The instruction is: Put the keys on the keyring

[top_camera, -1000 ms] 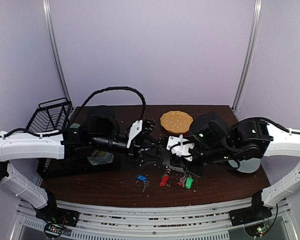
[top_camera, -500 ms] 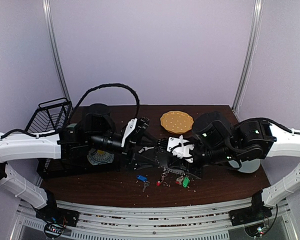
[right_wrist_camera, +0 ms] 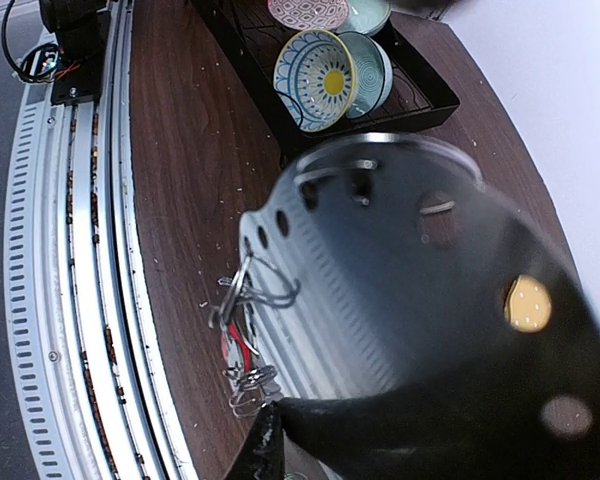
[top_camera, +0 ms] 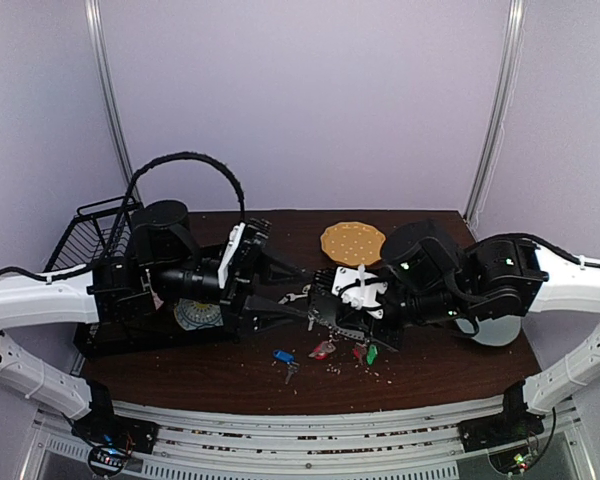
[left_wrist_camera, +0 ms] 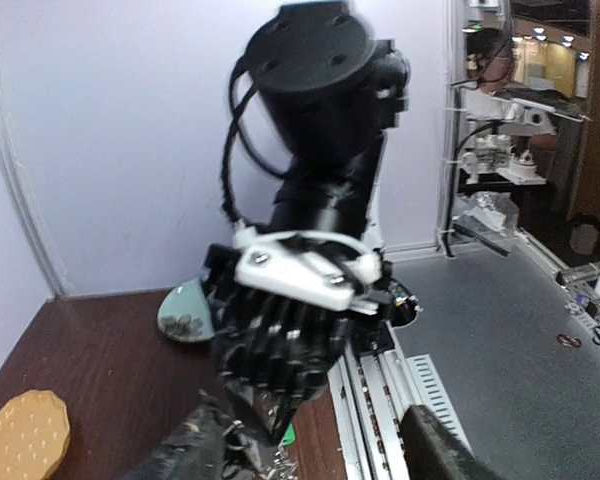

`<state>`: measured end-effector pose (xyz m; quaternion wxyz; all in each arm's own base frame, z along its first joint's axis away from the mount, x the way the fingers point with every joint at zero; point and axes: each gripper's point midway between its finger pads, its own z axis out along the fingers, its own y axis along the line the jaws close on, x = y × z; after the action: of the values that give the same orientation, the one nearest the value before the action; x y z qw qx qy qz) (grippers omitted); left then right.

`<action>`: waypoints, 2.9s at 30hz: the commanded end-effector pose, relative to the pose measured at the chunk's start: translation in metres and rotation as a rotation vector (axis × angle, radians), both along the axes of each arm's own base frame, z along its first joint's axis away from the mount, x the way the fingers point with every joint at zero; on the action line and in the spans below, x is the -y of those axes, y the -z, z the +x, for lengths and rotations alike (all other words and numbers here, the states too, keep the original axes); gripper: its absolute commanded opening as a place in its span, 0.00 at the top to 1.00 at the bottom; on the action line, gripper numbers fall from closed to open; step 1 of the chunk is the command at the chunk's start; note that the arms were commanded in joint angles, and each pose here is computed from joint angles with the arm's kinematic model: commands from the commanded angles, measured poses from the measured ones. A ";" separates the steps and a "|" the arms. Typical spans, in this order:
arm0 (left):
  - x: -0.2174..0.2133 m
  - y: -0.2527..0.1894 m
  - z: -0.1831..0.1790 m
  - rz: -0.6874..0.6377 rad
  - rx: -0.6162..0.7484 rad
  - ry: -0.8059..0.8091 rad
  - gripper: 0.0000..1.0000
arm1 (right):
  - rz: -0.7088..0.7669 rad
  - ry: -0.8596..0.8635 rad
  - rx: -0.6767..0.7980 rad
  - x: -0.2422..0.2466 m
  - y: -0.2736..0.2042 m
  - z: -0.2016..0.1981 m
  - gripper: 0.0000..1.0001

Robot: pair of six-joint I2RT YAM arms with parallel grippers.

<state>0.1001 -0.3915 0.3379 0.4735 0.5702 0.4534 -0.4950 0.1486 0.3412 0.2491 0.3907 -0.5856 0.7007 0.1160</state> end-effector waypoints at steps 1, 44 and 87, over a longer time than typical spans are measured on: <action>0.013 0.015 0.045 0.091 0.001 -0.228 0.48 | 0.008 0.041 0.015 0.004 -0.006 0.006 1.00; 0.017 0.028 0.061 0.110 -0.051 -0.331 1.00 | 0.085 0.127 0.082 0.006 -0.021 0.021 0.84; -0.072 -0.065 0.012 -0.519 0.013 -0.282 1.00 | 0.781 -0.208 -0.276 -0.007 -0.116 -0.020 0.64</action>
<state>0.1178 -0.3270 0.3769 0.6518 0.3786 0.4210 -0.5046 0.1364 0.3456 0.3488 0.4741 -0.4267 0.6084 0.4722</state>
